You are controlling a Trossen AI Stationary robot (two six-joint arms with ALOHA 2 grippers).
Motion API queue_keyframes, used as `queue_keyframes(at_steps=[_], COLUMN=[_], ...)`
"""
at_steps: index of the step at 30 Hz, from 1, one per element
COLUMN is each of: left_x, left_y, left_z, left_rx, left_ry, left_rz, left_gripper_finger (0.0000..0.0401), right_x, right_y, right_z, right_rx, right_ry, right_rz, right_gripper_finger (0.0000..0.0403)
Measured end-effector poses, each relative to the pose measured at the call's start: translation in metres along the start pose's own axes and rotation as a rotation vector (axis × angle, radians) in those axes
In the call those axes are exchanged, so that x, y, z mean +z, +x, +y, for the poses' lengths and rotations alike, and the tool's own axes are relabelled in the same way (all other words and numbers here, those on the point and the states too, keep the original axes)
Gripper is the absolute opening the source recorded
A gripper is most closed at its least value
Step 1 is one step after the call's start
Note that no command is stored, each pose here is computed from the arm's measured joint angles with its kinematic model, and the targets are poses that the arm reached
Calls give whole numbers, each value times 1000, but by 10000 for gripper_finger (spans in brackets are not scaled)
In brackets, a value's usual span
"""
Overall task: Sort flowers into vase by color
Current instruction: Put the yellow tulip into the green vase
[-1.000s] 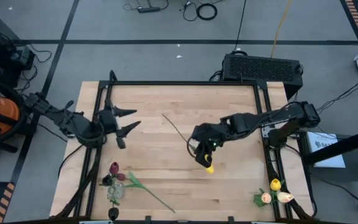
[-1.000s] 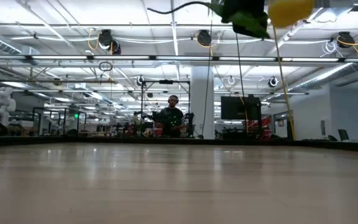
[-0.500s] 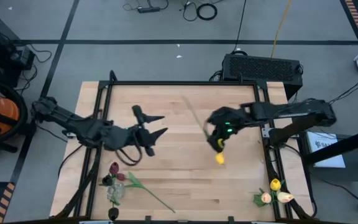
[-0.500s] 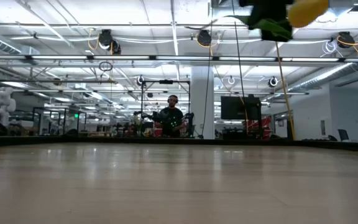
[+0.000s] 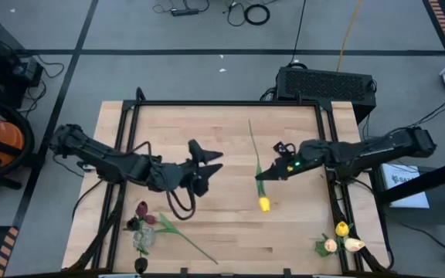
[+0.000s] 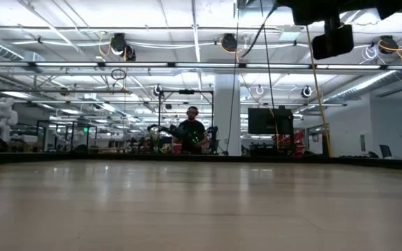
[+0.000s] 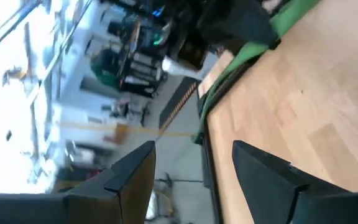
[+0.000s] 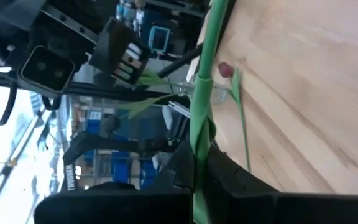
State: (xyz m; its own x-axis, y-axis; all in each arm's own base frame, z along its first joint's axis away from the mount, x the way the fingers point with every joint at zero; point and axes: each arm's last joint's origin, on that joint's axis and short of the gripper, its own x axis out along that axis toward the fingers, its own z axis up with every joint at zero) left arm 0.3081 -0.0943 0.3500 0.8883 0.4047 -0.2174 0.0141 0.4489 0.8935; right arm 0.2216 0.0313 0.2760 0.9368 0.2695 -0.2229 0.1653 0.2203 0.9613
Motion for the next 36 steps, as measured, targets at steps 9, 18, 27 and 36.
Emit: queue_keyframes(at_steps=[9,18,27,36], left_x=[13,18,19,21], left_y=[23,30,28,25], left_z=[-23,-31,-34,-35], left_rx=[-15,-11,-32,-27], left_ry=[180,324,355,345], left_rz=[-77,-122,-147,-133], left_gripper_finger=[221,221,182,14], right_x=[8,18,20,21], right_y=[47,73,83,83], right_z=[31,52,56,60], right_rx=[54,48,51,62], right_ry=[-112,-158,-169,-172], right_rz=[134,217,228,218], right_gripper_finger=[2,2,6,12])
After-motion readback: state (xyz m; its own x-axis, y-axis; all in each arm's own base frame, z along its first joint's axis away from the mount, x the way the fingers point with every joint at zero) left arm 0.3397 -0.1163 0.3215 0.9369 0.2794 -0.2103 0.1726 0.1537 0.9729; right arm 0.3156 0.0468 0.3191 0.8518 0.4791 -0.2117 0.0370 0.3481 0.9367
